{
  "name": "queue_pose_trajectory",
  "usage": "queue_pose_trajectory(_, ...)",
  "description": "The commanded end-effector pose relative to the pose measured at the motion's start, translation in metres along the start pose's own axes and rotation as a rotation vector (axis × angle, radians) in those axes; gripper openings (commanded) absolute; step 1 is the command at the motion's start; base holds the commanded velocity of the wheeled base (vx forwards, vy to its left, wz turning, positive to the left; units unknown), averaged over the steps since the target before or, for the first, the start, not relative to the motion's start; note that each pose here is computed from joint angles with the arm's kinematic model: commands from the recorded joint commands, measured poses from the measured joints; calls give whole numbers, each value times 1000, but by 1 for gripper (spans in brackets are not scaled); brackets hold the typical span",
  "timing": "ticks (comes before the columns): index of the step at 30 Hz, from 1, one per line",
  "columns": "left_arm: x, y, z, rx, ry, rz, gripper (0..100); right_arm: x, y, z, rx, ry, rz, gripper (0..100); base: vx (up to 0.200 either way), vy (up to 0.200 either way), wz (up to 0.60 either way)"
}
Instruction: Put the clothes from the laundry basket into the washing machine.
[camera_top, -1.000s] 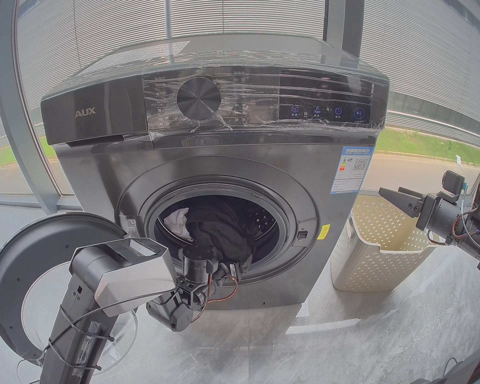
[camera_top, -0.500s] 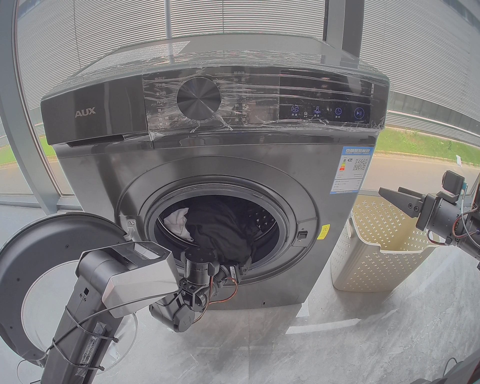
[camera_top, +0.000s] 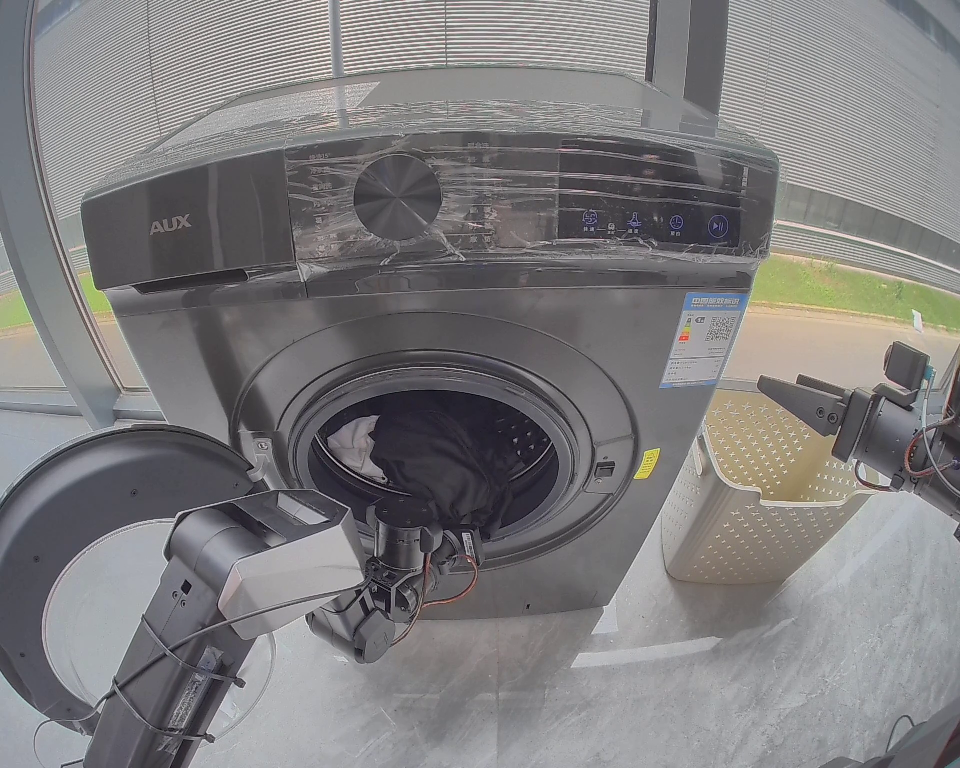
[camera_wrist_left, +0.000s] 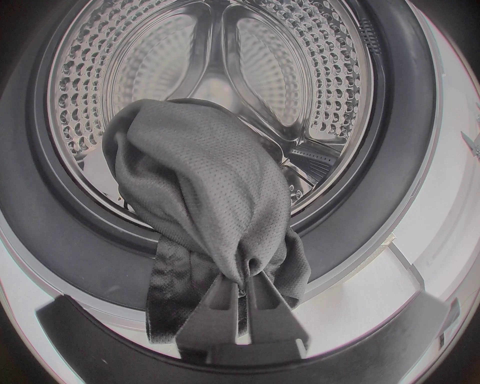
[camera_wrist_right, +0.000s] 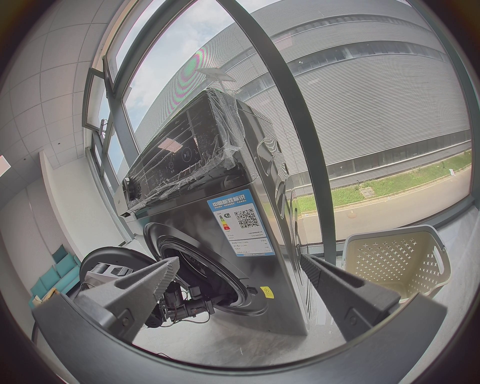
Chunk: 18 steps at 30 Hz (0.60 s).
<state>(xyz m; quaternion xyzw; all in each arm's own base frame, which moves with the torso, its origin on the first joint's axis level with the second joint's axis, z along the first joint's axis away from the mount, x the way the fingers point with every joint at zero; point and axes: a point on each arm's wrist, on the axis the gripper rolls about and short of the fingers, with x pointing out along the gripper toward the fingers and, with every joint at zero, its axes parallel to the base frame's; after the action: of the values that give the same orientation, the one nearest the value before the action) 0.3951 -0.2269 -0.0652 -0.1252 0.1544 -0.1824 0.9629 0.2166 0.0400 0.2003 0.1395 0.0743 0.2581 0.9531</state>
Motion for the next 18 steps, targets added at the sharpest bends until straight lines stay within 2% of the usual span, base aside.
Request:
queue_pose_trajectory(1, 1, 1, -3, -1, 4, 3, 0, 0, 0, 0, 0, 0, 0, 100, 0, 0, 0)
queue_pose_trajectory(4, 3, 4, 0, -6, -10, 7, 0, 0, 0, 0, -1, -2, 0, 100, 0, 0, 0)
queue_pose_trajectory(7, 12, -2, 24, -35, -106, -18, 0, 0, 0, 0, 0, -1, -2, 100, 0, 0, 0)
queue_pose_trajectory(11, 26, -18, 75, -95, -300, -51, 0, 0, 0, 0, -1, -2, -1, 100, 0, 0, 0)
queue_pose_trajectory(13, 30, -21, 87, -116, -348, -61, 0, 0, 0, 0, -1, -2, -1, 100, 0, 0, 0)
queue_pose_trajectory(15, 32, -23, 96, -126, -385, -71, 0, -1, 0, 0, -1, -3, -3, 100, 0, 0, 0)
queue_pose_trajectory(18, 35, -20, 103, -129, -412, -70, 0, -2, 0, 0, 1, -3, -3, 100, 0, 0, 0)
